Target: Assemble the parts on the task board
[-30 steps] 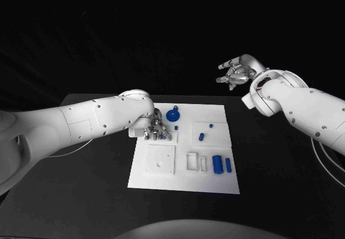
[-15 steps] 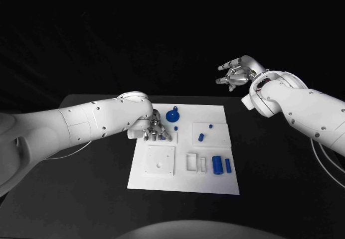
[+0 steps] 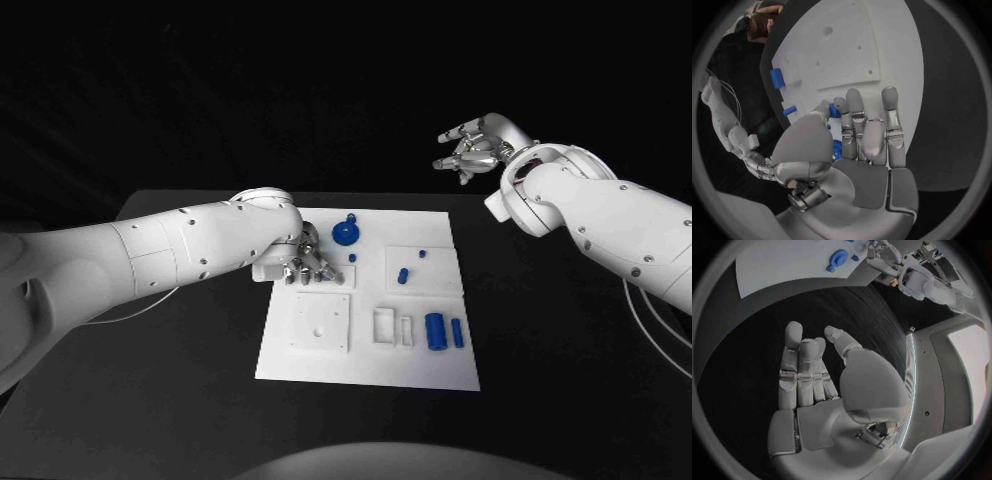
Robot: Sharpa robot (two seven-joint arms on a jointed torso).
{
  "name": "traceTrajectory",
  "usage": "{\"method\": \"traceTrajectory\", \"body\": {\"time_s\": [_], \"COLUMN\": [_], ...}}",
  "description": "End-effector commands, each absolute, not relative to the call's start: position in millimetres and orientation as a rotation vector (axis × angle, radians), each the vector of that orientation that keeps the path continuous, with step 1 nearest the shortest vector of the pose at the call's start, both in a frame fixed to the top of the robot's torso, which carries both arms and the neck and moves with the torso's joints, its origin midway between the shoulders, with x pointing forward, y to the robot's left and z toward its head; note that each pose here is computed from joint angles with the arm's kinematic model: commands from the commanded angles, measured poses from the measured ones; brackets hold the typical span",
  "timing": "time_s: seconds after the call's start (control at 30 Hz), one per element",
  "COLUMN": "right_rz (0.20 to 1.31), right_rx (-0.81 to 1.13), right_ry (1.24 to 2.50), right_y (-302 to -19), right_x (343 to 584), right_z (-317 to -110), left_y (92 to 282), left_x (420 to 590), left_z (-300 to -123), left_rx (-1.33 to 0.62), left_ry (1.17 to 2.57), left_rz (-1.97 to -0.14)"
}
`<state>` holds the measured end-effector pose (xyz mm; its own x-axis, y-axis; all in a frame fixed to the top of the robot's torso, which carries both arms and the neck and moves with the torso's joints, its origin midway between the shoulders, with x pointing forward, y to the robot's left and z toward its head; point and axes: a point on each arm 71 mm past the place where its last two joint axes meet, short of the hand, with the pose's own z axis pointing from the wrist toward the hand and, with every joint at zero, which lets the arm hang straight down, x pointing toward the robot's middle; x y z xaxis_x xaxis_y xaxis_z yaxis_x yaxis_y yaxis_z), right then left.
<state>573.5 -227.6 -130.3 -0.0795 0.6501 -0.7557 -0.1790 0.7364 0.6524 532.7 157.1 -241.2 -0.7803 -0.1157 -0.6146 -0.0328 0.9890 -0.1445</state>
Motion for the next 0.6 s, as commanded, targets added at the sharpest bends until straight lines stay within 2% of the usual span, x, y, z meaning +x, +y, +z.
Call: {"method": "traceTrajectory", "body": {"time_s": [0.03, 0.6], "right_rz": [0.718, 0.719], "right_rx": [0.388, 0.389], "right_ry": [1.512, 1.520], "right_y": [-226.8, -227.3], "right_x": [573.2, 572.2], "right_z": [-131.5, -136.0], "left_y": [162.2, 162.6], "left_x": [528.8, 526.3], "left_z": [-250.1, -241.7], "left_rx": [-0.079, -0.081], "left_ry": [2.483, 2.482], "left_rz": [-0.109, -0.159]}}
